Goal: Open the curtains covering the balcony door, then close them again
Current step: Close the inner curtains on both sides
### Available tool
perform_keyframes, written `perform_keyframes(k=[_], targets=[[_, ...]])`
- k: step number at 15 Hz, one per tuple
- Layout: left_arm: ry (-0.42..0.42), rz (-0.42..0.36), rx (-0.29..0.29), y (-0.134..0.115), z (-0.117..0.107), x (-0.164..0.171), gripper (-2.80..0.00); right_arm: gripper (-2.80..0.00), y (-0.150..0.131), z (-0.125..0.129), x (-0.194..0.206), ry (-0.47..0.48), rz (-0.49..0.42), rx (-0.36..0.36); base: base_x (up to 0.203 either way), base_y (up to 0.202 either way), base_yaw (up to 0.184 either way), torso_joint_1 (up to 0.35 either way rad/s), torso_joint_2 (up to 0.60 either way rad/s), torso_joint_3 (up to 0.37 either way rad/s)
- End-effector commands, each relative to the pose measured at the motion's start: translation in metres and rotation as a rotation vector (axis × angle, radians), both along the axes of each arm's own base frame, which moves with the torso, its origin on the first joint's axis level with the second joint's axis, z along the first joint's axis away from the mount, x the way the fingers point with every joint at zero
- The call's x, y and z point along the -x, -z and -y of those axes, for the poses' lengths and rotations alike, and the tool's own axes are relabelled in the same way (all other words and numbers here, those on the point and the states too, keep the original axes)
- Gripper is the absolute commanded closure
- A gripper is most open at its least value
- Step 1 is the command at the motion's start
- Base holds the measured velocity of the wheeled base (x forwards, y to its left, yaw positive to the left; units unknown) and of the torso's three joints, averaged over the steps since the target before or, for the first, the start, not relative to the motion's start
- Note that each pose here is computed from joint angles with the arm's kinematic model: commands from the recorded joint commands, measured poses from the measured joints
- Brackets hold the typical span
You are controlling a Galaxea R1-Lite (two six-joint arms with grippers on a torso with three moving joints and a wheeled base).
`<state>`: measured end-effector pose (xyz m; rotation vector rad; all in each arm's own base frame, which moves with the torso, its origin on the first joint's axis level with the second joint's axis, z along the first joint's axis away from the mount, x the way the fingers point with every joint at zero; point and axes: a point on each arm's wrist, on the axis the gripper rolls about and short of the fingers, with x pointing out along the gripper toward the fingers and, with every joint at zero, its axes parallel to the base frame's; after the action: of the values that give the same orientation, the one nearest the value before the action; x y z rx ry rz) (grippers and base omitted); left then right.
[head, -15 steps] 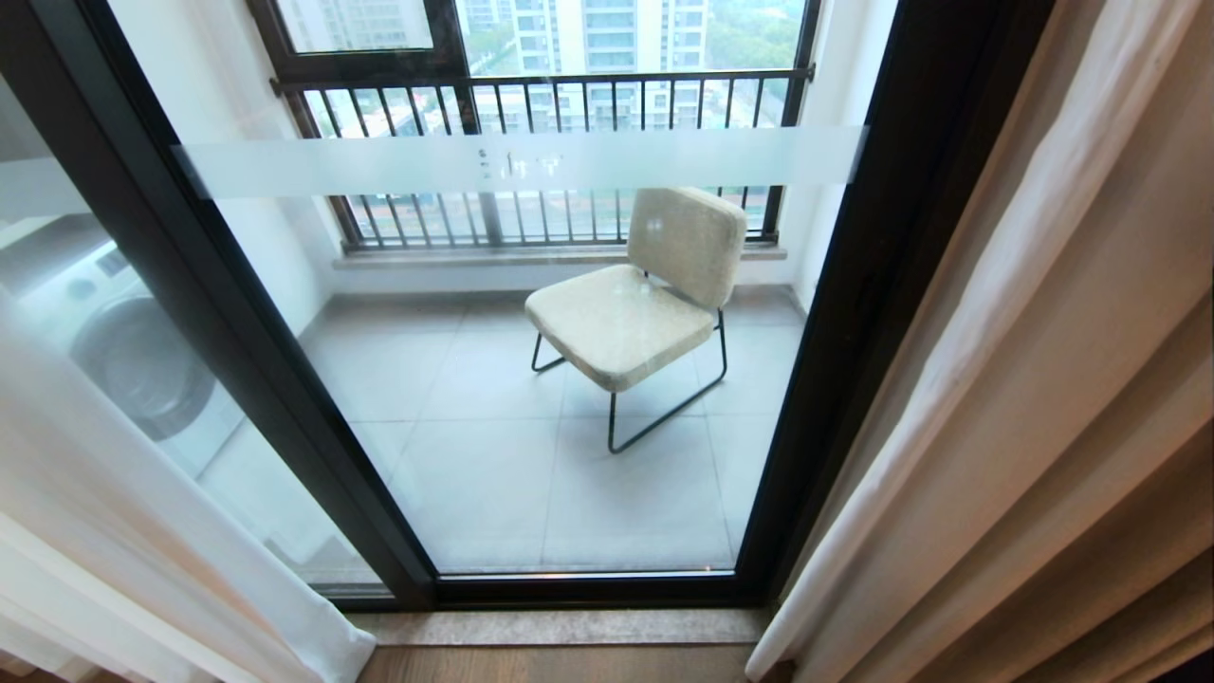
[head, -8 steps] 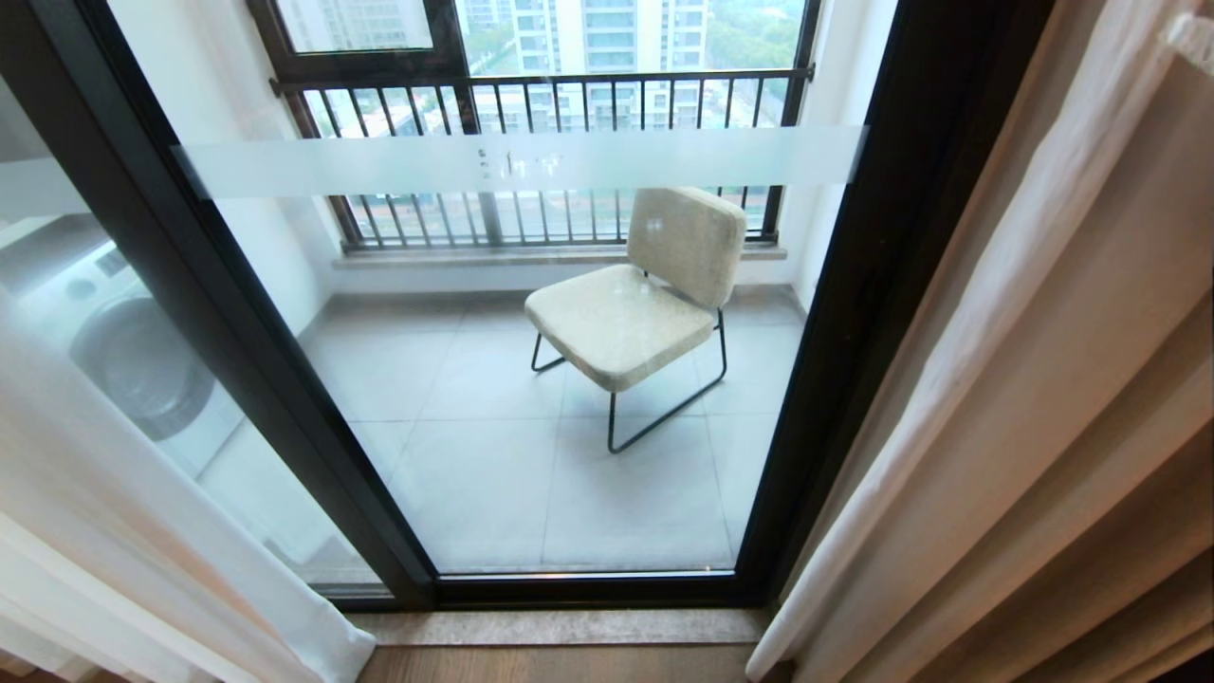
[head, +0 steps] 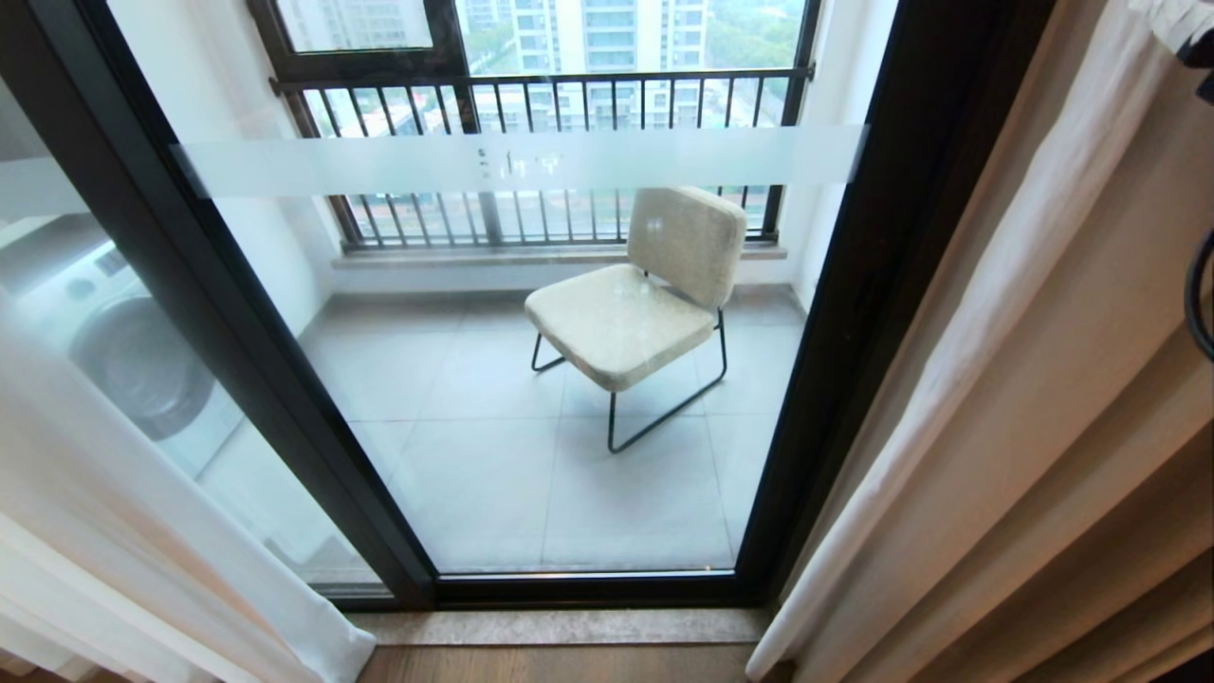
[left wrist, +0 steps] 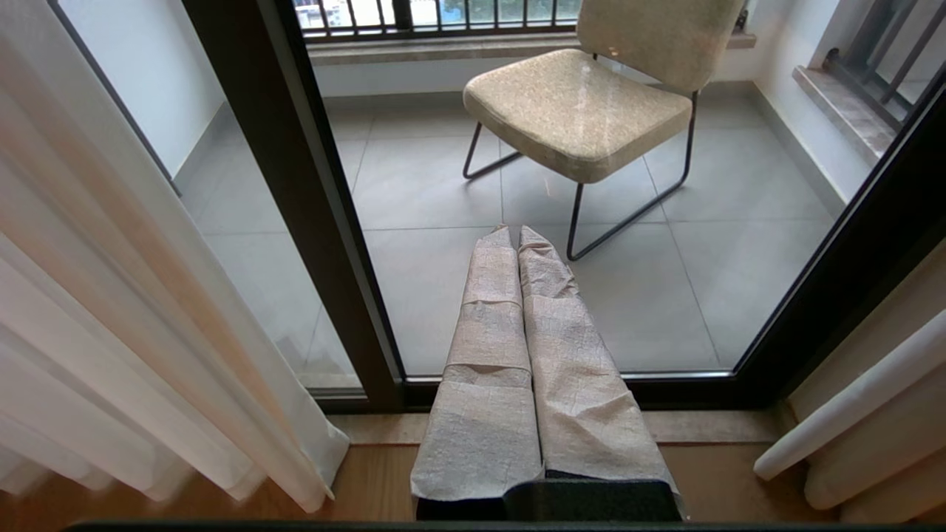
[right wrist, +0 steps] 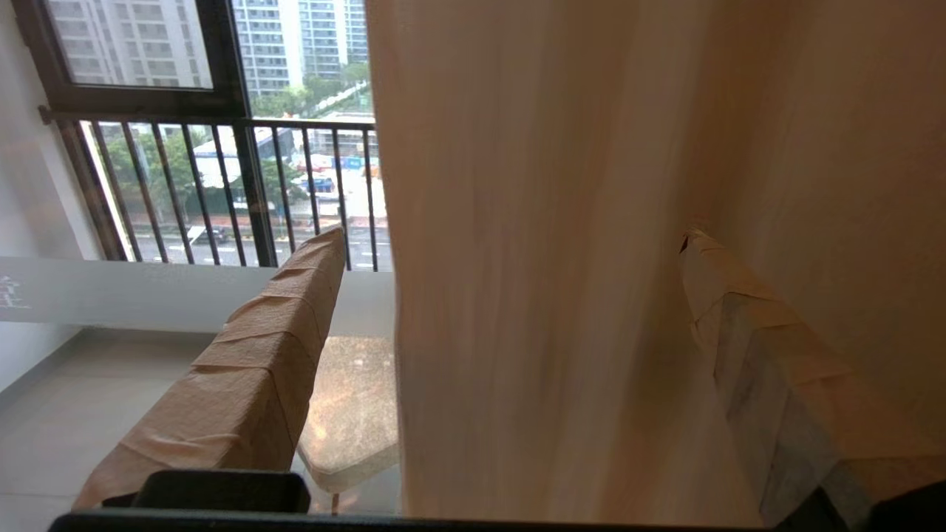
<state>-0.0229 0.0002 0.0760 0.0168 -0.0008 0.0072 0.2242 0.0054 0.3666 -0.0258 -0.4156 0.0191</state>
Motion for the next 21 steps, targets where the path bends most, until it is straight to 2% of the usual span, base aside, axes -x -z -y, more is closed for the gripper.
perform_keyframes(k=[1, 5, 12, 13, 21], targets=[[0.000, 0.001, 0.000, 0.000, 0.000, 0.000, 0.00, -2.80, 0.002, 0.001, -0.016, 0.000, -0.012, -0.003, 0.000, 0.000, 0.000, 0.000, 0.00, 0.000], [0.000, 0.001, 0.000, 0.000, 0.000, 0.000, 0.00, -2.80, 0.000, 0.000, -0.037, 0.000, 0.018, -0.007, 0.000, 0.000, 0.000, 0.000, 0.00, 0.000], [0.000, 0.001, 0.000, 0.000, 0.000, 0.000, 0.00, -2.80, 0.003, 0.014, -0.053, 0.051, 0.004, -0.008, 0.000, 0.000, 0.000, 0.000, 0.00, 0.000], [0.000, 0.001, 0.000, 0.000, 0.000, 0.000, 0.00, 0.00, 0.004, 0.014, -0.054, 0.049, 0.006, -0.009, 0.000, 0.000, 0.000, 0.000, 0.00, 0.000], [0.000, 0.001, 0.000, 0.000, 0.000, 0.000, 0.00, 0.00, 0.004, 0.004, -0.055, -0.010, 0.012, -0.053, 0.000, 0.000, 0.000, 0.000, 0.00, 0.000]])
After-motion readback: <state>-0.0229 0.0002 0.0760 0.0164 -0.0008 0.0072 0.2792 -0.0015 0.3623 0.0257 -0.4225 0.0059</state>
